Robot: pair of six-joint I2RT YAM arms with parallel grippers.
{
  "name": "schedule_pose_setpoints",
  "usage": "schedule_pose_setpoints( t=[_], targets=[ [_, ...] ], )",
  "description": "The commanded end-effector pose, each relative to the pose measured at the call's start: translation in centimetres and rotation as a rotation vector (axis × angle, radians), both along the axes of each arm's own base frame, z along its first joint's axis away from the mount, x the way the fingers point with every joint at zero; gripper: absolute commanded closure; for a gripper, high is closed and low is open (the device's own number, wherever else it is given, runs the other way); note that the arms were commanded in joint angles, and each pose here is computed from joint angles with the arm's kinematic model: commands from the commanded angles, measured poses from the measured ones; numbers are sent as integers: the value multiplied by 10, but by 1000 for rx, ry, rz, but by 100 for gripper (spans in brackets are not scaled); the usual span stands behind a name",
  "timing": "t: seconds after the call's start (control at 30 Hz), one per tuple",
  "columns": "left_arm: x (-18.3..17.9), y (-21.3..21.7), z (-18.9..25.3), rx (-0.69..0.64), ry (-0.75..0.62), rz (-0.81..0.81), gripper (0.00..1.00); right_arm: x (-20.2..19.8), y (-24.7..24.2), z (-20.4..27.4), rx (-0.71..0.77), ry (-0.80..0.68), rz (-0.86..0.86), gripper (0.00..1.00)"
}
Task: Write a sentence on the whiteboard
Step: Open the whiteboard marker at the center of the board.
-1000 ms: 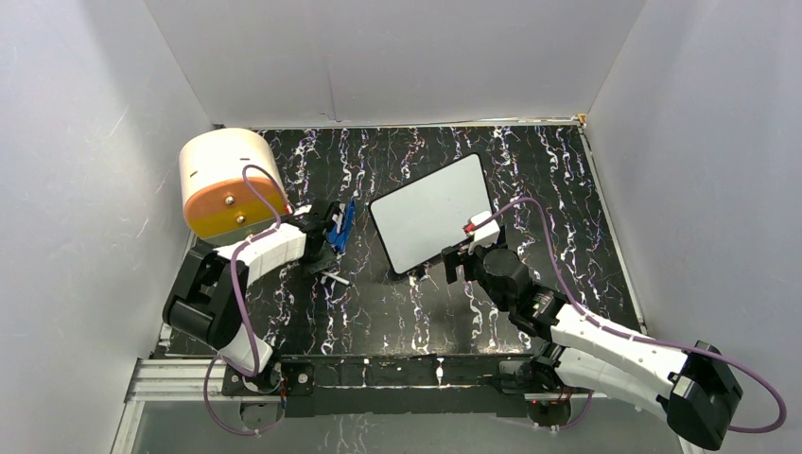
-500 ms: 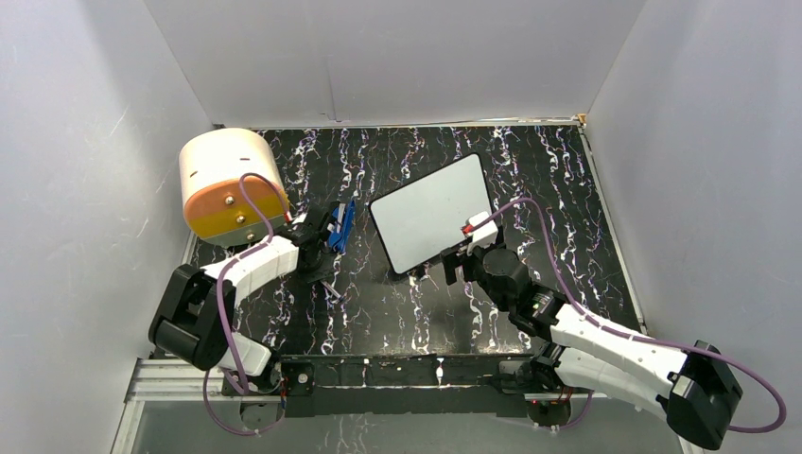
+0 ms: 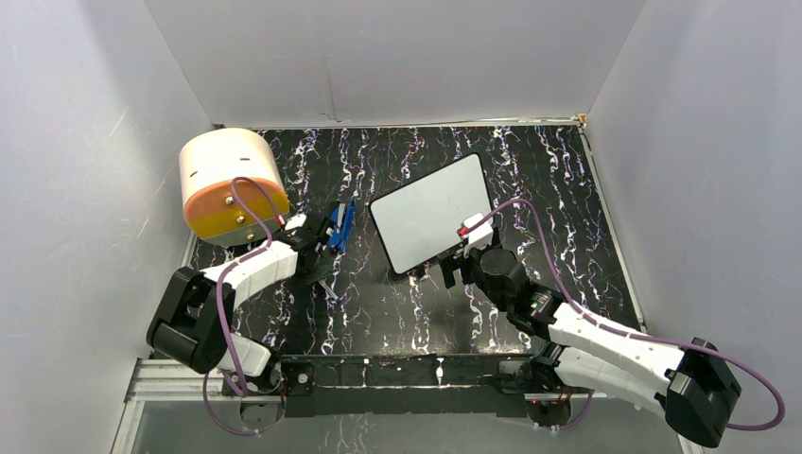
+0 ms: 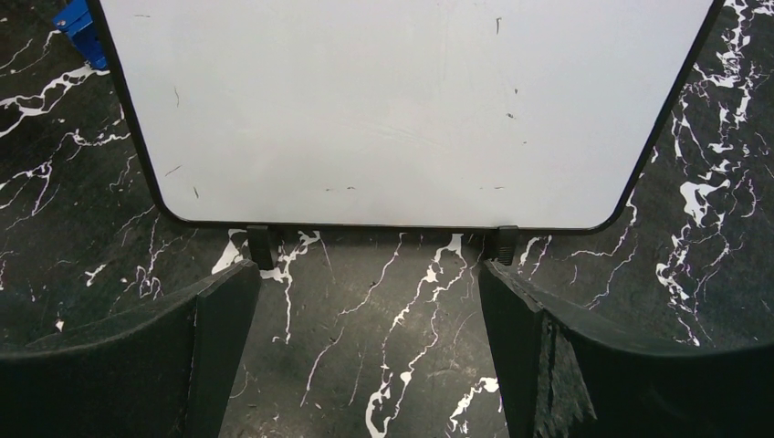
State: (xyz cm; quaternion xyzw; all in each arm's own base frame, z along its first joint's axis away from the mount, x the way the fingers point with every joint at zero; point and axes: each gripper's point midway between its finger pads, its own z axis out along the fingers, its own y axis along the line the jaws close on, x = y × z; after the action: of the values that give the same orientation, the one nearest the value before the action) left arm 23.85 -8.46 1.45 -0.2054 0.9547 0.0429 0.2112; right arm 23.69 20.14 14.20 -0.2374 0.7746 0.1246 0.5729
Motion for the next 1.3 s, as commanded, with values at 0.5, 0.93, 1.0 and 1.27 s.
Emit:
schedule_pose_setpoints(
  t=[0.5,0.93,1.0,1.27],
  targets=[
    [3,-18,2,-98,-28,-20,100,3,6,32,170,-68,-26,1],
    [29,-53,85,-347,-297,-62,100,-12,37,42,225,-84,170,1],
    [33,-57,103,-389,-358,-63,100,-15,43,47,241,-91,204,1],
    [45,-69,181,-567,-579,-28,100,-24,66,77,359,-128,314,1]
  ],
)
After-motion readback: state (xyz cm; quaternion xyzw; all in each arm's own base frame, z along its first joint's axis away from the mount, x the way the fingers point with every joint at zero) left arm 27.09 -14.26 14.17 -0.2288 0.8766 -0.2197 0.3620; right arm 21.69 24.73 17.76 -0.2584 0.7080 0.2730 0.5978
